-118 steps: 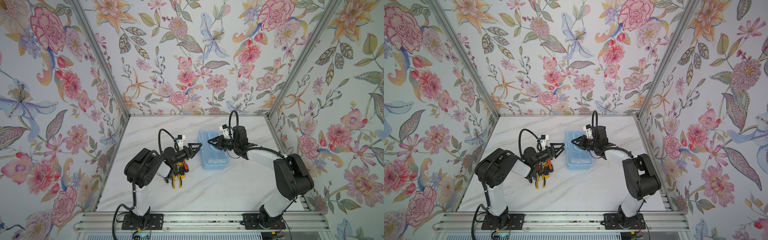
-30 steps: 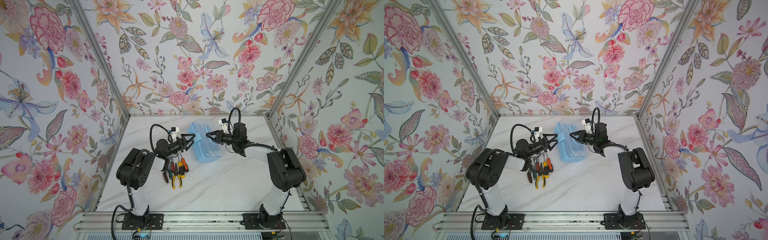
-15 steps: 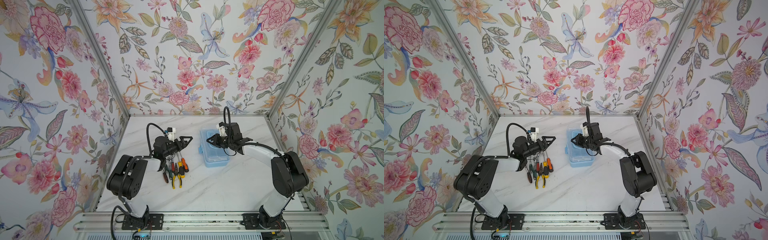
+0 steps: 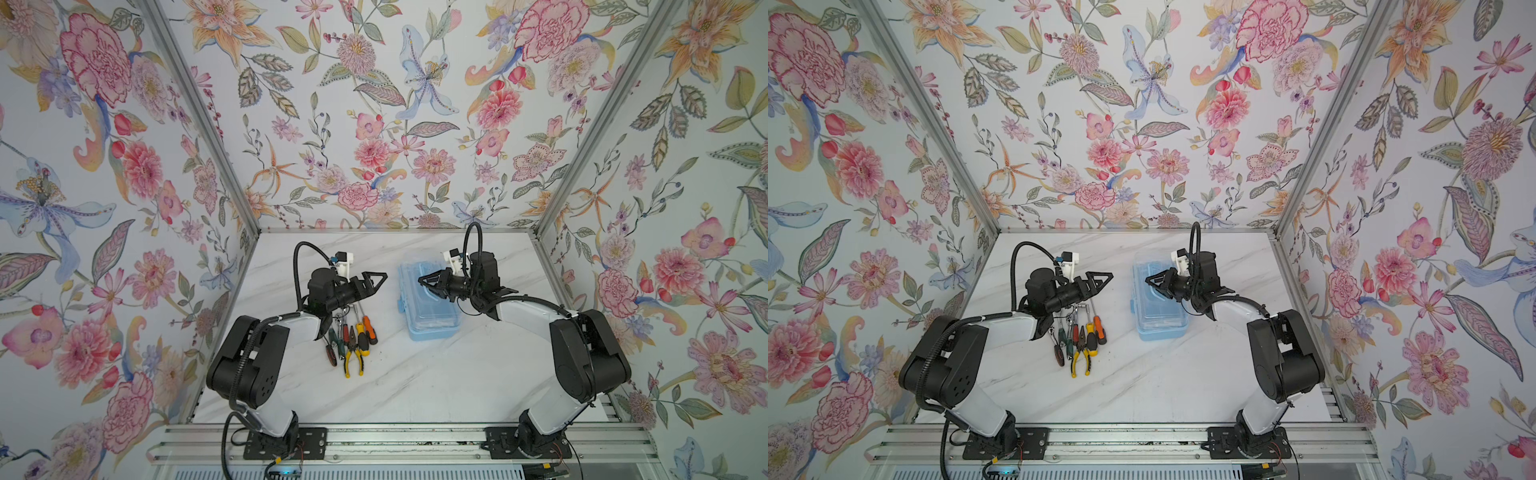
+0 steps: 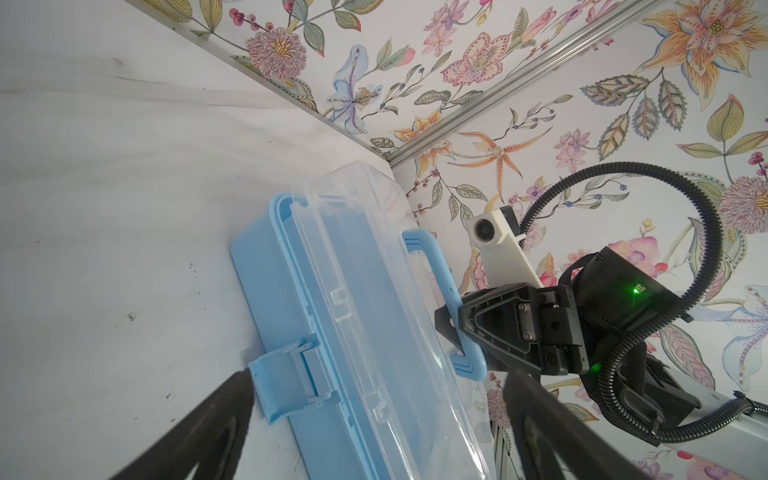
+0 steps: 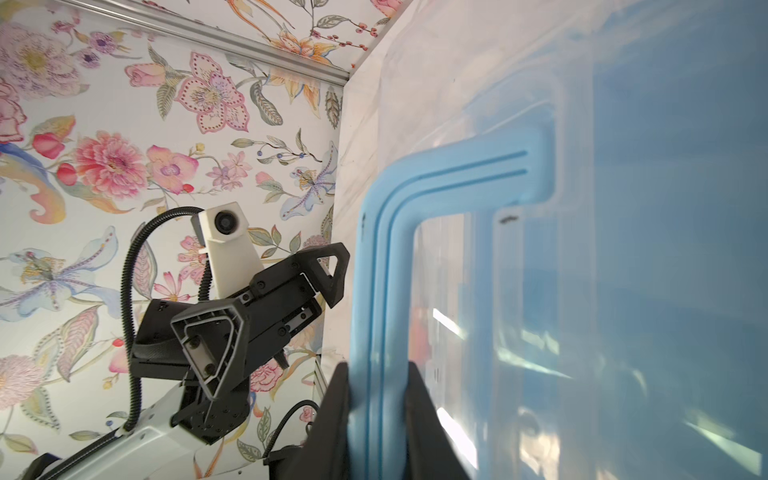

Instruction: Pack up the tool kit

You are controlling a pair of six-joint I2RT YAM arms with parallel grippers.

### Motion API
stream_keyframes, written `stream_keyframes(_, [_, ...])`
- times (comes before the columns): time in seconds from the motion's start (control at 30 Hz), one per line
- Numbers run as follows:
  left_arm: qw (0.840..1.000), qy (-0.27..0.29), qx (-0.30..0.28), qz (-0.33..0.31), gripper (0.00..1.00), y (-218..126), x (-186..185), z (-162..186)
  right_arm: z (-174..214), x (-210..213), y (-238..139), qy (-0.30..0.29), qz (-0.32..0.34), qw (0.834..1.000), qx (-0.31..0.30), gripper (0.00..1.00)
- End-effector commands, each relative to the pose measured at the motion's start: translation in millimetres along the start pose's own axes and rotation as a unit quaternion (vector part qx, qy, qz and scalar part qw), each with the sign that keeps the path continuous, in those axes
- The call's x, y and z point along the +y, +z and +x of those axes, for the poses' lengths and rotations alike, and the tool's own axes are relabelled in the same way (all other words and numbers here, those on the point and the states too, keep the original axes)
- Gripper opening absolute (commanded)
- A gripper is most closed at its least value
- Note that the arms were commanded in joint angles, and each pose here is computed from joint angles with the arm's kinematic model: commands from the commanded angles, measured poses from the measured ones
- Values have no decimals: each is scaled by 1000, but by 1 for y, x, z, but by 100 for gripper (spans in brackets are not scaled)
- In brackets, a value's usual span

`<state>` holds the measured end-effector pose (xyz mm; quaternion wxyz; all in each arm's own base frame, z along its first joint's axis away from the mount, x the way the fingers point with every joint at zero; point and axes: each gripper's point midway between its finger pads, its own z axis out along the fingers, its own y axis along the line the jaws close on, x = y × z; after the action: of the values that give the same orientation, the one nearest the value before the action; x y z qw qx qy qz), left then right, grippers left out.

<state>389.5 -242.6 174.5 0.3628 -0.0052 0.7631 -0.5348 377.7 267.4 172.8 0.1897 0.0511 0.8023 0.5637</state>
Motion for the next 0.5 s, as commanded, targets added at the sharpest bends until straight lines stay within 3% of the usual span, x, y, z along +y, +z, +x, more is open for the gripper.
stream_keyframes(0.0, [999, 28, 11, 25, 98, 14, -19, 2, 7, 31, -10, 28, -84, 996, 20, 0])
stream_keyframes(0.2, [997, 26, 27, 71, 99, 30, -45, 10, 6, 49, -19, 65, -160, 985, 24, 0])
stream_keyframes(0.47, [995, 28, 42, 91, 99, 45, -56, 16, 7, 45, -18, 66, -164, 984, 28, 0])
